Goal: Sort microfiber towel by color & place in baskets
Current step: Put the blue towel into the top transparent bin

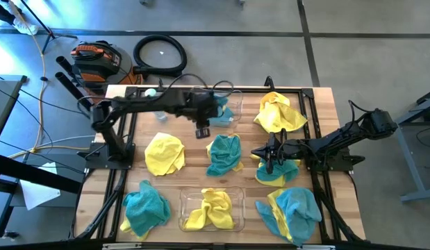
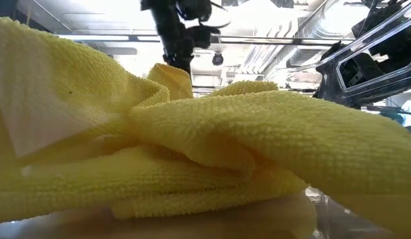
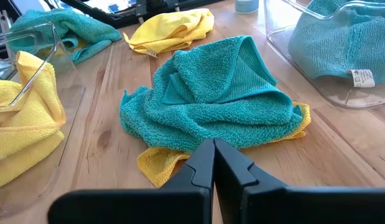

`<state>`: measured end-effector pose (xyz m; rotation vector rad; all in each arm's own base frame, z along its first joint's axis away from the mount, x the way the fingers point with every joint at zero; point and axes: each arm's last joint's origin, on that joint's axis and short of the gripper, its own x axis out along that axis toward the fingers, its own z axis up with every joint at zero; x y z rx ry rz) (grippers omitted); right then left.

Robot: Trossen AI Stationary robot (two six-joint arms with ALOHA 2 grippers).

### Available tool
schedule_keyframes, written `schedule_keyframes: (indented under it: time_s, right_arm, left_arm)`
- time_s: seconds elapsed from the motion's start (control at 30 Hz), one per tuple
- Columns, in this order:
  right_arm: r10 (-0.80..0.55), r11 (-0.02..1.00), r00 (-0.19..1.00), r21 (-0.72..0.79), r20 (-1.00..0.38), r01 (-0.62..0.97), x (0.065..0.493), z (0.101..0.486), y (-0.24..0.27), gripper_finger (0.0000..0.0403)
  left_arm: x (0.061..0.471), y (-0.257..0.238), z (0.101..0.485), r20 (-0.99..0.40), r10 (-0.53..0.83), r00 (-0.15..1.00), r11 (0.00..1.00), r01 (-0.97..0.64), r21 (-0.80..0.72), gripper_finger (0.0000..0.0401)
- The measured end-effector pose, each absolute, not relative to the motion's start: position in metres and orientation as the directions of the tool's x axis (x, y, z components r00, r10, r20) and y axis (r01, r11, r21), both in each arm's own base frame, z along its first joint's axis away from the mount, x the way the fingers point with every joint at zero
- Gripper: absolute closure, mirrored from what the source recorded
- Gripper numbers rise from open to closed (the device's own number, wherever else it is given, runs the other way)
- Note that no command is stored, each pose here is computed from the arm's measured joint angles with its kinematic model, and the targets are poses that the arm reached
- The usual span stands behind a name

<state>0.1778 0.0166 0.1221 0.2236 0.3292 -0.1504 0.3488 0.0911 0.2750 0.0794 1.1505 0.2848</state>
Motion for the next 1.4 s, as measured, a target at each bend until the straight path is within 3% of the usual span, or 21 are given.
schedule_keyframes:
  time_s: [0.47, 0.7, 1.27, 1.4]
  right_arm:
    - [-0.110, 0.965, 0.936, 0.191, -0.336, 0.182, 0.178, 0.122, 0.017, 0.0402]
    - [-0.110, 0.965, 0.936, 0.191, -0.336, 0.181, 0.178, 0.122, 0.017, 0.0402]
    - [-0.132, 0.952, 0.953, 0.233, -0.272, 0.199, 0.194, 0.141, 0.018, 0.0402]
    - [-0.113, 0.971, 0.921, 0.156, -0.372, 0.183, 0.220, 0.164, 0.022, 0.0402]
  left_arm:
    - [0.240, 0.020, 0.275, -0.670, 0.314, 0.673, 0.940, -0.317, 0.123, 0.0286]
    - [0.199, 0.001, 0.263, -0.586, 0.309, 0.749, 0.941, -0.330, 0.075, 0.0286]
    - [0.156, -0.021, 0.186, -0.486, 0.256, 0.835, 0.960, -0.277, 0.029, 0.0286]
    - [0.151, -0.020, 0.185, -0.454, 0.278, 0.846, 0.956, -0.289, 0.046, 0.0286]
